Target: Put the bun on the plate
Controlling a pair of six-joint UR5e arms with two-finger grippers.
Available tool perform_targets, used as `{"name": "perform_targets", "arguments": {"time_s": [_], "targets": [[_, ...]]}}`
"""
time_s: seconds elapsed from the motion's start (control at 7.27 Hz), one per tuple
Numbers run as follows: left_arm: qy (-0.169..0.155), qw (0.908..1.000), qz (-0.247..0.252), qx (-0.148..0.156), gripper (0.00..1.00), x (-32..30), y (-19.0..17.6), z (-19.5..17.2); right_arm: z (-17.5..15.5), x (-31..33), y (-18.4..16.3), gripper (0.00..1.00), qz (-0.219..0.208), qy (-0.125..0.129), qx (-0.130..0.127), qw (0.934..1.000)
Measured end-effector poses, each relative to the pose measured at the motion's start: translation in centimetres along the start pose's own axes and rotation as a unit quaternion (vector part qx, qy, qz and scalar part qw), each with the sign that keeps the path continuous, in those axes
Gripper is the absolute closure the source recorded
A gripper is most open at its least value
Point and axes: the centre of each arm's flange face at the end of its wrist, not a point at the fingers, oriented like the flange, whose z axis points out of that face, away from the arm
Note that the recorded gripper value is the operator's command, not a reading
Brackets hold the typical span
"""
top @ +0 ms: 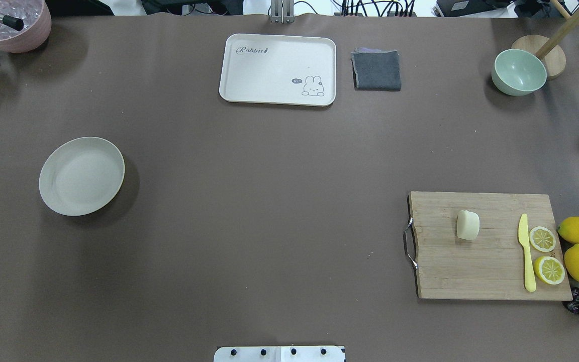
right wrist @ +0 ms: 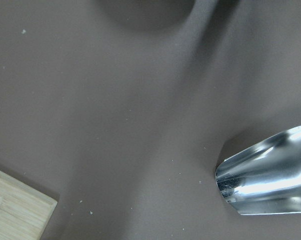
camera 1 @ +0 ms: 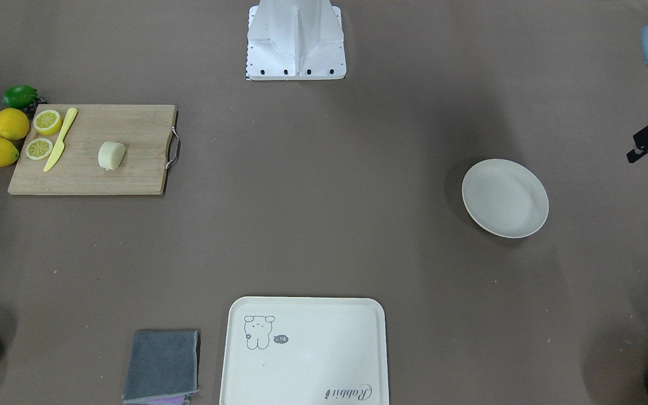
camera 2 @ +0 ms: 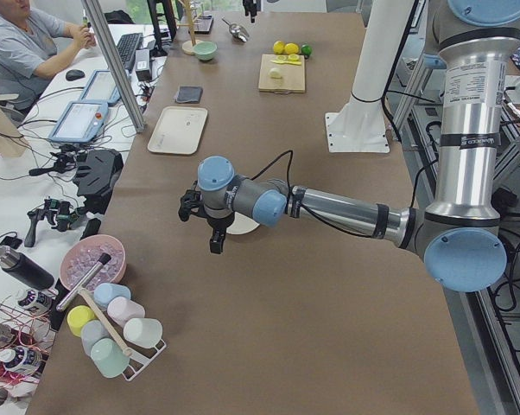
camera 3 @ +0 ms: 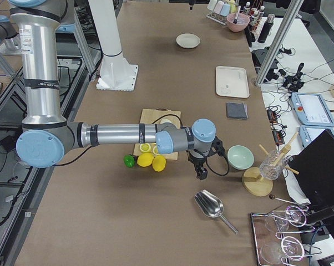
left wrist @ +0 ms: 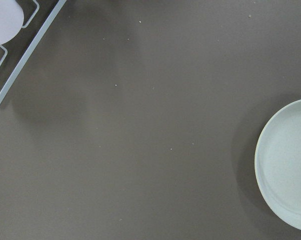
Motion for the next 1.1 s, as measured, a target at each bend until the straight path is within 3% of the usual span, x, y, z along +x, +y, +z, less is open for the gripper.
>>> {"name": "perform_targets", "arguments": {"time_s": [0.55, 1.1], "targets": [[0.001, 0.999, -0.045, -0.006, 0.05, 7.4, -0.1, 8.6, 0.3, 0.2, 0.1, 0.0, 0.012, 0.002, -0.004, 0.9999], [-0.007, 0.9978, -0.065, -0.014, 0.14, 6.9, -0.5, 13.0, 0.3, 0.1, 0.1, 0.0, 0.016, 0.0, -0.004, 0.9999]]}}
